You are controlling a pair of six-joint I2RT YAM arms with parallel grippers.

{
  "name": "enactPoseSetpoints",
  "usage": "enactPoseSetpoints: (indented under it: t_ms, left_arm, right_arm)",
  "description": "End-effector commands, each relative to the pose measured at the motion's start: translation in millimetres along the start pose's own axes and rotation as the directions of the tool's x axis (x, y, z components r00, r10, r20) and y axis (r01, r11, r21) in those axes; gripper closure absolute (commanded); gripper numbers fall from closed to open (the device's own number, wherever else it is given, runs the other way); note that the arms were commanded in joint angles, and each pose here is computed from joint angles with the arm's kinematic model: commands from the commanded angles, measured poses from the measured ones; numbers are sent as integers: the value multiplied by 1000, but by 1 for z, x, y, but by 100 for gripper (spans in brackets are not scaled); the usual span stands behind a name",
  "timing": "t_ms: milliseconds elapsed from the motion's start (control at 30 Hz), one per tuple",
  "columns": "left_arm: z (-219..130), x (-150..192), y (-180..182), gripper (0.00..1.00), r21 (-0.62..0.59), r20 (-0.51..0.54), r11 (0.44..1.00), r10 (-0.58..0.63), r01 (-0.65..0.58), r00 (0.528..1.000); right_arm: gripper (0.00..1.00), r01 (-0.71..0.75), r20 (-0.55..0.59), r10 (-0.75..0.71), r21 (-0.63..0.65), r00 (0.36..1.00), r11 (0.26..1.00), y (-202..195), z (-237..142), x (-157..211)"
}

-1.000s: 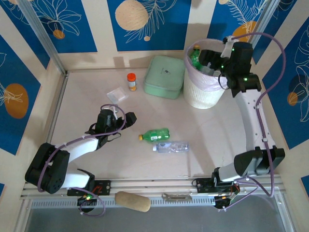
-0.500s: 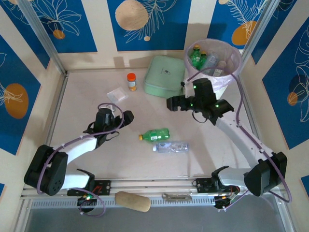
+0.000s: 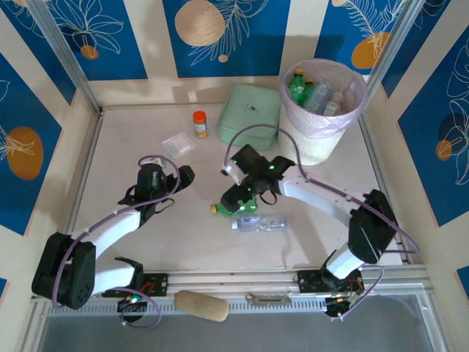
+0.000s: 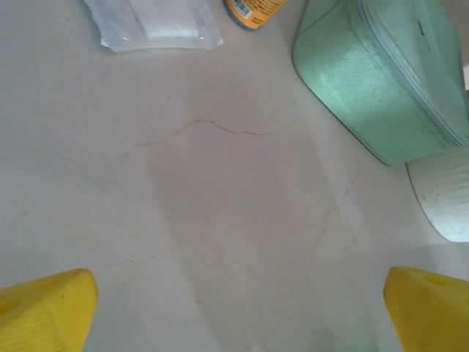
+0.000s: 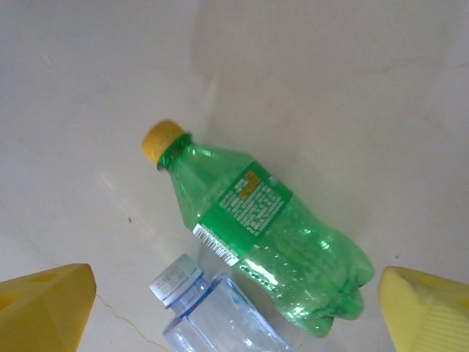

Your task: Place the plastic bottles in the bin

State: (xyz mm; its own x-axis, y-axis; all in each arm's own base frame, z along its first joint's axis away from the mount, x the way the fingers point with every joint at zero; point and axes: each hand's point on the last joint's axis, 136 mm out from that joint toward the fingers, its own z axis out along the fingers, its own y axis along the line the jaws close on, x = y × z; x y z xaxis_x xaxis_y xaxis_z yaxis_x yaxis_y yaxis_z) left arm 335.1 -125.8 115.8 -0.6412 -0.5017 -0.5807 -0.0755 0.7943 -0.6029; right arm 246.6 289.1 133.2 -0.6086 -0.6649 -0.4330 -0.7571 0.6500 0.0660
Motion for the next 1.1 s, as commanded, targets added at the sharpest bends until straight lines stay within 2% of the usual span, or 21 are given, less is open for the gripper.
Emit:
enactPoseSetpoints:
  t_ms: [0,267,533,1067]
  left_arm:
    - [-7,-15,4,0,-29,42,999,21,-20,999]
    - [-12,-15,12,0,-43,48,999,8,-6,999]
    - [-13,-13,16,0,-46,47,999,-1,3,999]
    - [-14,-13,18,0,-47,52,999,-13,15,999]
  right_arm:
    - [1,110,-127,-100,77,987,991,0,13,15]
    - [1,252,-252,-213,137,944,958,1,51,22]
    - [1,323,-333,-239,222,912,920,-21,77,23]
    - [2,278,-308,-204,219,929,935,-45,107,13]
